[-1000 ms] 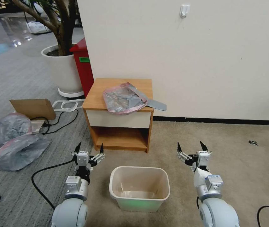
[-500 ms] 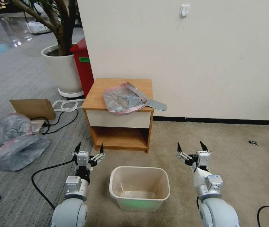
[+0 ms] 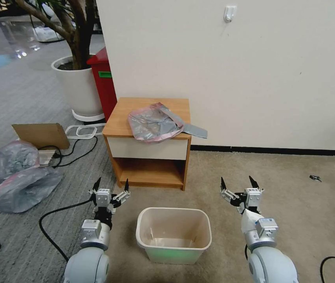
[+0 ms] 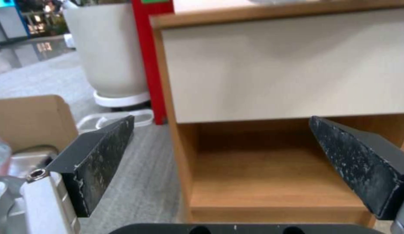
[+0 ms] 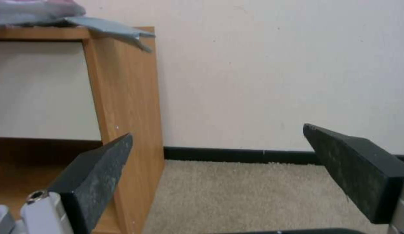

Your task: Pick up the garbage bag from the table and place it over the trash can.

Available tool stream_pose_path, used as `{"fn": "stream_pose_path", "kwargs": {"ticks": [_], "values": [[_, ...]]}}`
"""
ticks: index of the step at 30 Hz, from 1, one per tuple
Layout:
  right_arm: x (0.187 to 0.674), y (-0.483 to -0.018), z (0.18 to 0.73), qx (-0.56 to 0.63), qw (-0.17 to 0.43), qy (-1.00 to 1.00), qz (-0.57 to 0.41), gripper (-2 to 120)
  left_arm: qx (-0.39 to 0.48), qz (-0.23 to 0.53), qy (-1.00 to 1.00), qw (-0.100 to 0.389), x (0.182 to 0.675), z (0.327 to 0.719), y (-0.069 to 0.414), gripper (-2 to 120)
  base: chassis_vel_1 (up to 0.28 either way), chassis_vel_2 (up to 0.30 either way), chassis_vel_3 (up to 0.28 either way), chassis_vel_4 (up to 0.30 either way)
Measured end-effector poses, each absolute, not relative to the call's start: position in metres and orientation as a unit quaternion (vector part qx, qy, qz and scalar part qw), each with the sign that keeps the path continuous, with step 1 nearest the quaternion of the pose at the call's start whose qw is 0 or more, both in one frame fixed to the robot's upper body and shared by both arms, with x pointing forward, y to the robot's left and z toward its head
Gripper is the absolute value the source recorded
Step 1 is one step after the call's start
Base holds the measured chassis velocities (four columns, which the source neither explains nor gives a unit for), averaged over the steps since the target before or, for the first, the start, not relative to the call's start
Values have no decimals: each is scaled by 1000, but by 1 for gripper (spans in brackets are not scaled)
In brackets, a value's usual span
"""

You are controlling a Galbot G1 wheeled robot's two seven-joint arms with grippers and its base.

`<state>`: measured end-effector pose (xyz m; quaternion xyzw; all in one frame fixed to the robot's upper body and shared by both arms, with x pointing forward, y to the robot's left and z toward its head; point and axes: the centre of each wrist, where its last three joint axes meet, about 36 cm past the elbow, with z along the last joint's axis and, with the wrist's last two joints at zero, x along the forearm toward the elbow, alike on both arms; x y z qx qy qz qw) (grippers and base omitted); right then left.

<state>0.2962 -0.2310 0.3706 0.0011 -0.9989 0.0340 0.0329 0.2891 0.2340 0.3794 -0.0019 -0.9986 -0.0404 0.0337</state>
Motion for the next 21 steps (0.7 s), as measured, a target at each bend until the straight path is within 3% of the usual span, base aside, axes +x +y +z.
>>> {"fn": "stream_pose_path", "kwargs": {"ticks": [10,16,21], "values": [[261,-229,469,-56,-20,-998,-33,100,7,-55,-998,29,239,463,243,100,0,0,0,0],[259,-226,467,-51,0,-997,-53,100,7,-63,-998,27,217,502,243,100,0,0,0,0],[261,-226,460,-39,9,-998,-53,100,19,-91,-993,74,210,507,252,100,0,0,0,0]]}}
